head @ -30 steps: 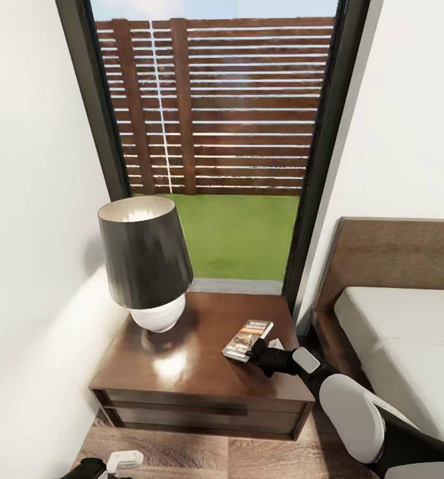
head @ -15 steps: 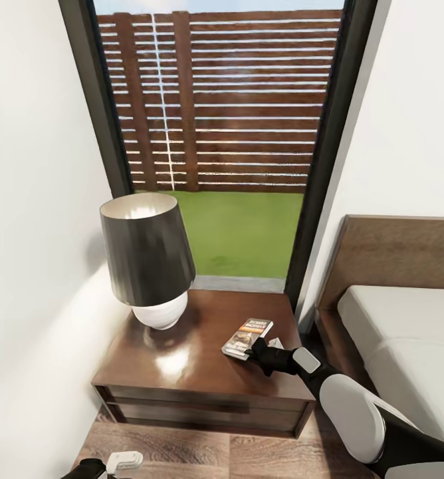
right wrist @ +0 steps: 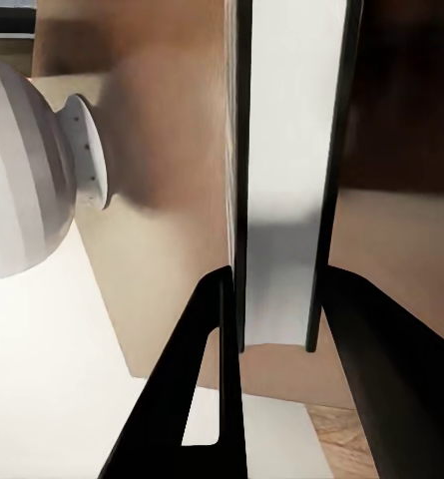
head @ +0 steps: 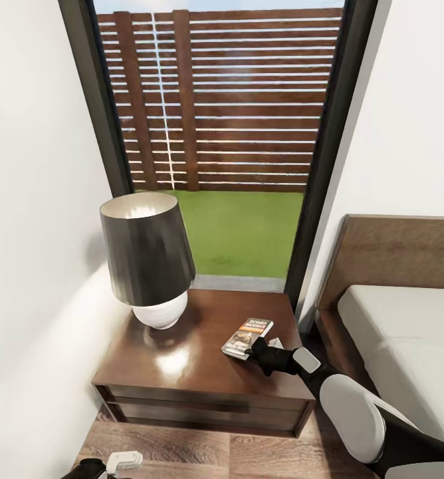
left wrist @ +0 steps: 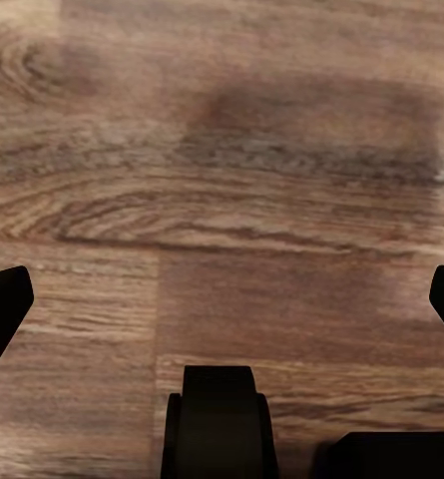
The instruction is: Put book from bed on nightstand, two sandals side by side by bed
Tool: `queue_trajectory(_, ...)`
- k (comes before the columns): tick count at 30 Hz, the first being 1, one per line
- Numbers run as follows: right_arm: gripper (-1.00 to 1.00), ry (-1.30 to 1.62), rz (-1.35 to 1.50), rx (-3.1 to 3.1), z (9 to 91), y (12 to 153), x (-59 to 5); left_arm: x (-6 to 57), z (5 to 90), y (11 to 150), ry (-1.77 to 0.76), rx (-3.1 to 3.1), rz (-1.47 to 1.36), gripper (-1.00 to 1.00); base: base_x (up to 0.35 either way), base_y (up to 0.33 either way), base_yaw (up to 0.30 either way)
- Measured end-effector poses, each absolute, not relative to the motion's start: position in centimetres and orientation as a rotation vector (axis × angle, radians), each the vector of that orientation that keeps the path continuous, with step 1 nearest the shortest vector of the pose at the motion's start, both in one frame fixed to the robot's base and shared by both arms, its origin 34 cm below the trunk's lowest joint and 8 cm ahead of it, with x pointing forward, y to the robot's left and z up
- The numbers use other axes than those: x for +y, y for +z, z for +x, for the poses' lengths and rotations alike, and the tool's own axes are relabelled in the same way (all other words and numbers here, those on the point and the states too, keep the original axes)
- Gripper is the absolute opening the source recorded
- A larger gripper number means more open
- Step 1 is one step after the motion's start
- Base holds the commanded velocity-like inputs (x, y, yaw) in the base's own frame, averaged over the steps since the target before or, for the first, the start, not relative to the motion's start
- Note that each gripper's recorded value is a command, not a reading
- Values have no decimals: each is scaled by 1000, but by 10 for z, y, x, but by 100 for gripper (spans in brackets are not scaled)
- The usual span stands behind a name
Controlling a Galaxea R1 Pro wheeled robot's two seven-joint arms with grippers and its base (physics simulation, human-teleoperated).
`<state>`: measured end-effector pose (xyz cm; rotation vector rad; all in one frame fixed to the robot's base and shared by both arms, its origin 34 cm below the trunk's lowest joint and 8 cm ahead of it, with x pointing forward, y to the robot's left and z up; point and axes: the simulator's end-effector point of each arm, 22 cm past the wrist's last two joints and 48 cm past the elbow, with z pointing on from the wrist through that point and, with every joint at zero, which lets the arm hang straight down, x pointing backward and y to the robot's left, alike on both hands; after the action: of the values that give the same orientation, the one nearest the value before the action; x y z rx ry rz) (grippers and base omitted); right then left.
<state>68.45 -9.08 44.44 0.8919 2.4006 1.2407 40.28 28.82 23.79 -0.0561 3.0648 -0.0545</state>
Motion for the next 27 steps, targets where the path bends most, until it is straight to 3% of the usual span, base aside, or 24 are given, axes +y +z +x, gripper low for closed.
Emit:
queue_trajectory(1, -100, 1241, 892, 2401, 685, 444, -91, 288, 403, 238, -54, 3065, -56, 100, 0, 0, 0)
queue_trajectory(2, 100, 1241, 892, 2401, 685, 444, -91, 288, 403, 238, -55, 3065, -56, 100, 0, 0, 0)
queue_trajectory(27, 100, 1226, 872, 2415, 683, 442, -91, 287, 403, 238, -56, 3065, -56, 100, 0, 0, 0)
